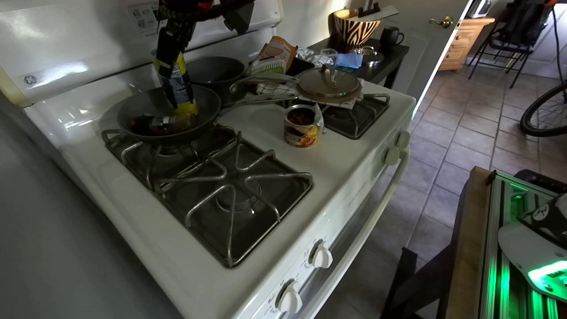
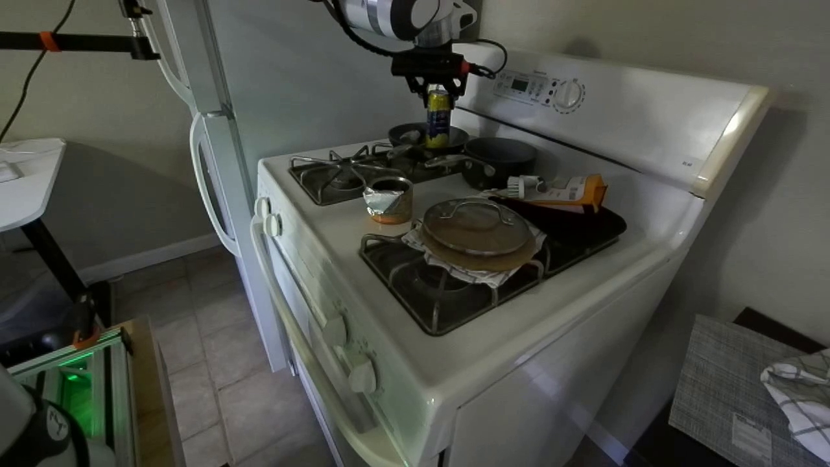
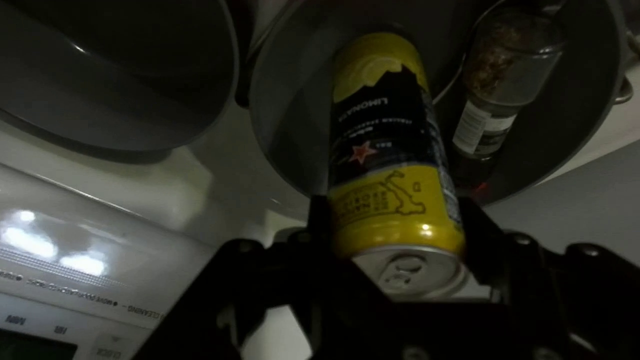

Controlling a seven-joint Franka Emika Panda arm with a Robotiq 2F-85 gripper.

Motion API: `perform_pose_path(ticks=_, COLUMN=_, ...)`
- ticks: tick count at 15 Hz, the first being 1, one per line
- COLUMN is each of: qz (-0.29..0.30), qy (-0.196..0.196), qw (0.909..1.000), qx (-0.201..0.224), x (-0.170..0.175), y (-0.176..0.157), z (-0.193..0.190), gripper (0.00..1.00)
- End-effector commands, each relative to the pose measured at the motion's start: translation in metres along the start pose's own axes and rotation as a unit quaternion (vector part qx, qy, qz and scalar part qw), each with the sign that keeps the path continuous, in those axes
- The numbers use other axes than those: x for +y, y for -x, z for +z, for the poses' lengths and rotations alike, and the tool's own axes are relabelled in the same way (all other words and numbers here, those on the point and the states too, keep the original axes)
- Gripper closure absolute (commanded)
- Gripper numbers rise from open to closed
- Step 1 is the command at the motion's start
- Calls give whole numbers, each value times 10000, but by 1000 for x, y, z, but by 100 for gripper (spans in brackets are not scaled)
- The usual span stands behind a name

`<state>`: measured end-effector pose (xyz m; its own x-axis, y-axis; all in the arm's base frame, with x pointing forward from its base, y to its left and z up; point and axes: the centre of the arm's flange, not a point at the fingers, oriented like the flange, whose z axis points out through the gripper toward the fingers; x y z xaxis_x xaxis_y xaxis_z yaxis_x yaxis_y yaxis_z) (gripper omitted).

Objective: Remove the can and bottle from the pan and put them inside the pot

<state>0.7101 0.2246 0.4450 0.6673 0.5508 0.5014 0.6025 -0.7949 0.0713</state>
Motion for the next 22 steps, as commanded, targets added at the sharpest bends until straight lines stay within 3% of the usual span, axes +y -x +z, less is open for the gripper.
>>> perform_pose_path(ticks=1, qz=-95, qy=-53, qw=9999, qx=106, x=-3, y=-8, z=4, gripper=62)
perform_pose_path(ticks=7, qz=88, qy=301, qw=9993, qx=216, x=3, y=-30, z=-61, gripper=62)
perform_pose_path(ticks=12, qz=729, qy=1164, qw=9895, qx=448, x=49, y=-32, z=-107, gripper=62)
perform_pose_path(ticks=17, qz=1356, qy=1516, qw=9782, qx=416, x=83, y=-11, z=-81, gripper=62)
perform_pose_path(ticks=22, qz=1700, qy=1492, qw=9739, qx=180, x=80, y=7, z=-54, gripper=62)
